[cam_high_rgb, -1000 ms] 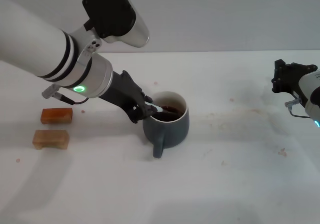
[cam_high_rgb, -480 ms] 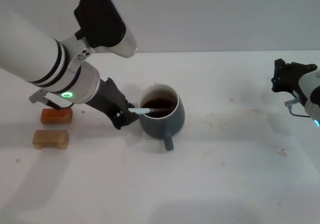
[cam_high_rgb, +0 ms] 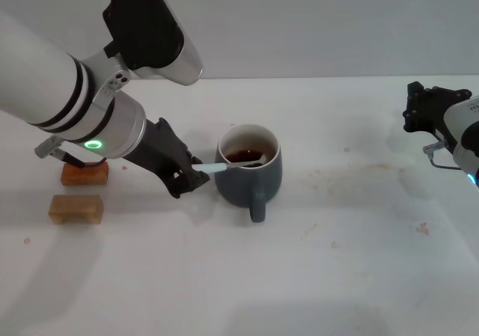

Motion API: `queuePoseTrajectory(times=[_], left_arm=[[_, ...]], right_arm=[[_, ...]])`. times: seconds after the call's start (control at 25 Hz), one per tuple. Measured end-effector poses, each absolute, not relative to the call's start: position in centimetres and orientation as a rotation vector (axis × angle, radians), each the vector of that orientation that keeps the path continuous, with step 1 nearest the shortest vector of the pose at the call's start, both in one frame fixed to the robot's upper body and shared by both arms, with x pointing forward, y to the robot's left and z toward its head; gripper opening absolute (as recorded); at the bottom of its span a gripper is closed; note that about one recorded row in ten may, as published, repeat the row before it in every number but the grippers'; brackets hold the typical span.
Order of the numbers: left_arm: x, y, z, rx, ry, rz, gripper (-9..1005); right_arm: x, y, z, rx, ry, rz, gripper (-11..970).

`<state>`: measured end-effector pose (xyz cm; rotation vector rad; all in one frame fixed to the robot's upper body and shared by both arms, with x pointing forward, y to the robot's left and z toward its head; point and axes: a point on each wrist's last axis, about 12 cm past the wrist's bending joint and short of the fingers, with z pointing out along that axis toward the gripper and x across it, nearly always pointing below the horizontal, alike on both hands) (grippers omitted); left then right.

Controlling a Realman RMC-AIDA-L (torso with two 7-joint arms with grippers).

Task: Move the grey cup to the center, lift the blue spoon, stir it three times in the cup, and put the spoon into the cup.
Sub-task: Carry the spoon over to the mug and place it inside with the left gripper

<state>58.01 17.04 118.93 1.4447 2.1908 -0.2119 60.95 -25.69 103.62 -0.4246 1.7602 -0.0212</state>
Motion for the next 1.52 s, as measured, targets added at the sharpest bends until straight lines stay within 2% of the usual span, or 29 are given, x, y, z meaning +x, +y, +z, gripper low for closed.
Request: queuePoseTrajectory(times=[0.84, 1.52], left_arm=[[59.8, 13.4, 120.4, 1.497, 2.095, -0.194, 144], [60.5, 13.8, 120.4, 1.482, 2.121, -0.157, 144]], right_arm=[[59.9, -26.8, 103.2, -0.369, 1.748, -0.026, 1], [60.2, -27.5, 103.5, -0.365, 1.742, -0.042, 1]])
